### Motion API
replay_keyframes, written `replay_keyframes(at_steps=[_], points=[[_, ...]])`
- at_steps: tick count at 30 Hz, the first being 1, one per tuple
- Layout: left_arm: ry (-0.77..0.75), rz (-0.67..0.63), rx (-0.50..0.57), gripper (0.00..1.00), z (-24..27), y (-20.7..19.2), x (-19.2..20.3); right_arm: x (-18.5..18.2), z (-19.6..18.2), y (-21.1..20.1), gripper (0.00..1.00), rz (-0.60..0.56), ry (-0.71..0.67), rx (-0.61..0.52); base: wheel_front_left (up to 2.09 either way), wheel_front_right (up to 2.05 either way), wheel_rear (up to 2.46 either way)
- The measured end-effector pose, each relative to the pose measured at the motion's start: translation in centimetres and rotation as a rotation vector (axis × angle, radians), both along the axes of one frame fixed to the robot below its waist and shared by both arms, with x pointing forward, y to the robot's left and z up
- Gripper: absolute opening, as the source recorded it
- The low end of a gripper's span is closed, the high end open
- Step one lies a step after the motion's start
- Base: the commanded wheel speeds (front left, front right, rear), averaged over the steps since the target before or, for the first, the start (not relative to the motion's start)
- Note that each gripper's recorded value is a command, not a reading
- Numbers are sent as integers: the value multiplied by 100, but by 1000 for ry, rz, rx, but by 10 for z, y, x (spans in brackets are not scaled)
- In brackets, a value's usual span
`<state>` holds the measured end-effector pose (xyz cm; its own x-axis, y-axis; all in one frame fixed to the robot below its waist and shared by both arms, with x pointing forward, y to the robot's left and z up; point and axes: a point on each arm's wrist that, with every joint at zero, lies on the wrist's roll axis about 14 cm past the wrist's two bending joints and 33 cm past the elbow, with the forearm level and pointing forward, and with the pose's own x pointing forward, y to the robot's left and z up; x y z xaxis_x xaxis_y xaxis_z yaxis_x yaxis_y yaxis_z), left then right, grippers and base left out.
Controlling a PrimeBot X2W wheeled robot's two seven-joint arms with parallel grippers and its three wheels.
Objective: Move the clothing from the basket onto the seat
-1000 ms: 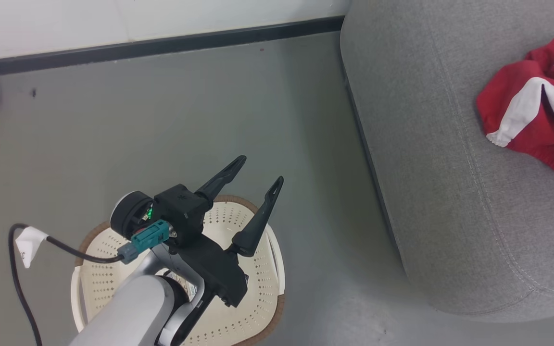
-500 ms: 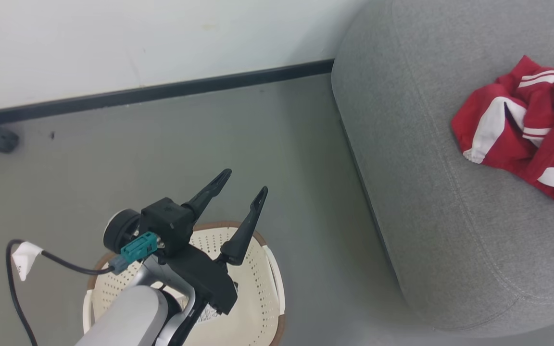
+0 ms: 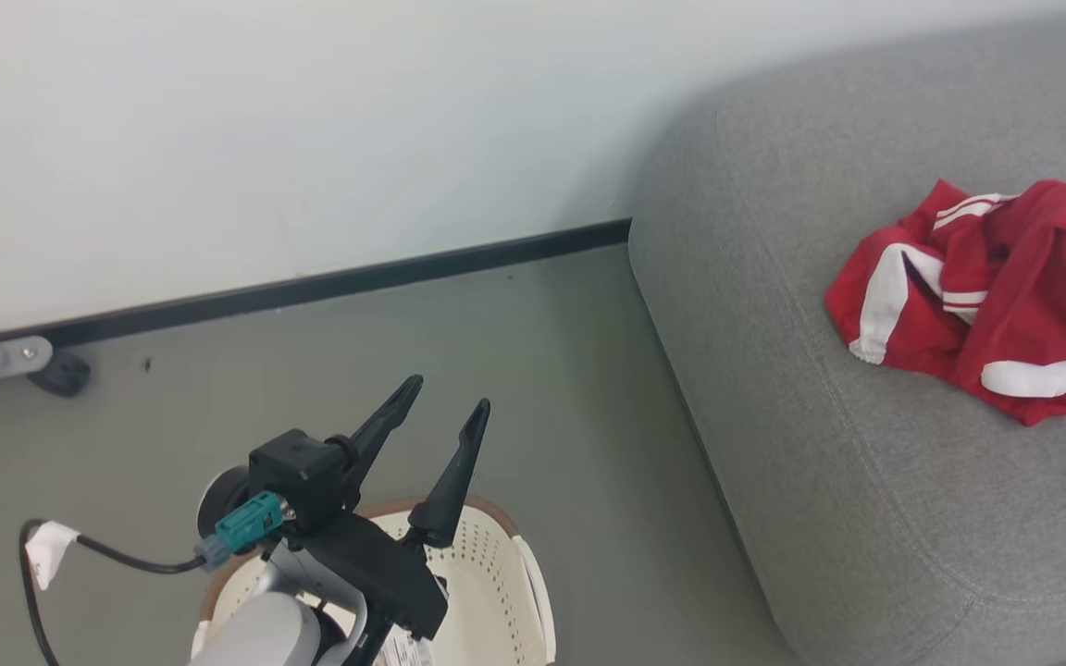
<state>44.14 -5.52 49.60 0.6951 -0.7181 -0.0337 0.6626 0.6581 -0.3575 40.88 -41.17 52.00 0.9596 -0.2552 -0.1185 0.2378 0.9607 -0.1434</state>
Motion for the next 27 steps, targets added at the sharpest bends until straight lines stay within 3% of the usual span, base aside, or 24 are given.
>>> replay_keyframes(at_steps=[5,10,27], points=[[-17,35,-6,100,10,8,-9,-5,39,1,100,26,-101,-27,0,0,0],[-13,100,-11,100,17,26,-20,-14,53,26,100,91,-177,8,0,0,0],[-29,342,-25,100,24,98,-38,-18,60,117,100,264,-312,169,0,0,0]])
